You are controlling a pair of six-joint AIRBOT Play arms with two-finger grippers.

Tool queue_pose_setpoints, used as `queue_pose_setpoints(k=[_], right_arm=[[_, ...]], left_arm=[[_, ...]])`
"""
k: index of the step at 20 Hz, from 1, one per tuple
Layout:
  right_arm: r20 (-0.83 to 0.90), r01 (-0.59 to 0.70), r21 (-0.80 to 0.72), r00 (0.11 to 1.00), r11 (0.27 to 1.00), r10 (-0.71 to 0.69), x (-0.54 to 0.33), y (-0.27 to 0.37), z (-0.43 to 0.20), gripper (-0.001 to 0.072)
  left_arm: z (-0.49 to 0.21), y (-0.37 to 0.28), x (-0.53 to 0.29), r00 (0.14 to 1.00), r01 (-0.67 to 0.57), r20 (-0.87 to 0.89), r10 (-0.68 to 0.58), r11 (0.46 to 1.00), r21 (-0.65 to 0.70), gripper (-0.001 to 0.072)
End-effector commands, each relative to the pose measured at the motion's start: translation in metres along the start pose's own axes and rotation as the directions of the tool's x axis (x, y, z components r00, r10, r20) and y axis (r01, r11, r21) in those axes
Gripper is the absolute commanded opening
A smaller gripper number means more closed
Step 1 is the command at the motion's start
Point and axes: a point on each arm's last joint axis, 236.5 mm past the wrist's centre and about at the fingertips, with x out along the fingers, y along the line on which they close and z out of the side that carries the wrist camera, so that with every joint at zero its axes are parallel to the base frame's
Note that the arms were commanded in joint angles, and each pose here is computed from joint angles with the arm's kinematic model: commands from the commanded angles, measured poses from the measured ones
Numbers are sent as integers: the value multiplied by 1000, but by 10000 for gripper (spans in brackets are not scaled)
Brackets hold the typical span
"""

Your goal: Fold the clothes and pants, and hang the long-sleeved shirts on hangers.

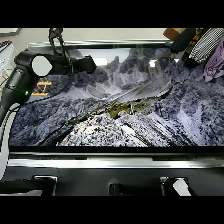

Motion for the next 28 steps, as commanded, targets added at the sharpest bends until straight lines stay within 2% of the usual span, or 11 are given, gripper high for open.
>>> queue_pose_setpoints(k=[1, 3, 6, 8, 10, 12, 15, 16, 20, 24, 28], right_arm=[[-56, -528, 255, 828, 810, 558, -64, 125, -3, 611], [-163, -688, 370, 613, 624, 773, -99, 192, -43, 613], [-479, -778, 389, 287, 494, 829, -159, 259, -164, 613], [-696, -853, 364, 18, 374, 718, -233, 282, -262, 613], [-874, -922, 296, -155, 251, 460, -306, 267, -355, 607], [-961, -964, 237, -215, 122, 173, -358, 230, -420, 566], [-948, -951, 289, -269, -106, -169, -427, 171, -482, 123], [-936, -939, 311, -275, -148, -219, -442, 159, -496, 73], [-916, -917, 353, -297, -188, -269, -475, 137, -540, 36], [-921, -917, 360, -319, -170, -224, -480, 143, -556, 36], [-933, -921, 348, -321, -173, -163, -481, 158, -559, 38]], left_arm=[[0, 0, 0, 1000, 0, 0, 0, 1000, 0, 686], [0, 0, 0, 1000, 0, 0, 0, 1000, 0, 685], [0, 0, 0, 1000, 0, 0, 0, 1000, 0, 685], [0, 0, 0, 1000, 0, 0, 0, 1000, 0, 686], [0, 0, 0, 1000, 0, 0, 0, 1000, 0, 685], [0, 0, 0, 1000, 0, 0, 0, 1000, 0, 686], [0, 0, 0, 1000, 0, 0, 0, 1000, 0, 685], [0, 0, 0, 1000, 0, 0, 0, 1000, 0, 685], [3, 2, 2, 1000, -7, 16, 7, 1000, 25, 685], [-5, 28, 10, 996, -78, -16, 88, 942, 326, 685], [-31, 78, 16, 979, -127, -121, 164, 955, 268, 684]])
